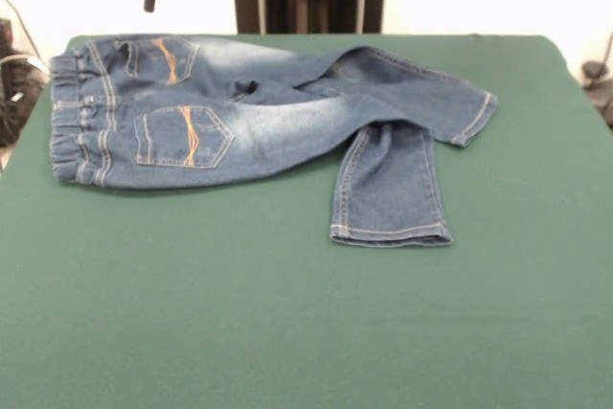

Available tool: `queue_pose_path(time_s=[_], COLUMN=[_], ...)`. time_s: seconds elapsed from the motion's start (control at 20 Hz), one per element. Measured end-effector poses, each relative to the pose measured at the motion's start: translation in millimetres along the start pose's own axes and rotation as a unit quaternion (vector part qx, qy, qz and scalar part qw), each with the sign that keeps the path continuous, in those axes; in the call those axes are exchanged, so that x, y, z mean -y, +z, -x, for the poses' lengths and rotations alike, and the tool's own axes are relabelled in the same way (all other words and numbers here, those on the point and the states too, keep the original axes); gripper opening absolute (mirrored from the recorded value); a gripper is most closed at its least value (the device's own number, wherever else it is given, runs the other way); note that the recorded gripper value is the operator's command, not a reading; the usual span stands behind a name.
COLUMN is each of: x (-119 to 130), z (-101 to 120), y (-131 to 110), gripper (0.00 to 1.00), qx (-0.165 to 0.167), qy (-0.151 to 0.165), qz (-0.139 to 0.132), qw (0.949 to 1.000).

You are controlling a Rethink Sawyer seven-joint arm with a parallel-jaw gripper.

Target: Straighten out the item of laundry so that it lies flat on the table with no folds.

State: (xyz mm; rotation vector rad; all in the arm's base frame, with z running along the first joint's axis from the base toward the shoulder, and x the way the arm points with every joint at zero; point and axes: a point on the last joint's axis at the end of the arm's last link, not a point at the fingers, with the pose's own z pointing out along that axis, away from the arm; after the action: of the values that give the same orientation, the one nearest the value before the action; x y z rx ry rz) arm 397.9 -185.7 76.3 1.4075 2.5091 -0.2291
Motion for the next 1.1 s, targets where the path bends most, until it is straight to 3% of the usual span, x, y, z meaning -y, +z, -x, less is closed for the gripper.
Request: queue_pose_path(time_s=[0.45,1.1], x=[-24,-32], z=[25,47], y=[7,11], gripper=[1.0,1.0], qx=[0.012,0.031], qy=[-0.003,-0.003], qz=[0.025,0.032], qw=[0.9996,0.999])
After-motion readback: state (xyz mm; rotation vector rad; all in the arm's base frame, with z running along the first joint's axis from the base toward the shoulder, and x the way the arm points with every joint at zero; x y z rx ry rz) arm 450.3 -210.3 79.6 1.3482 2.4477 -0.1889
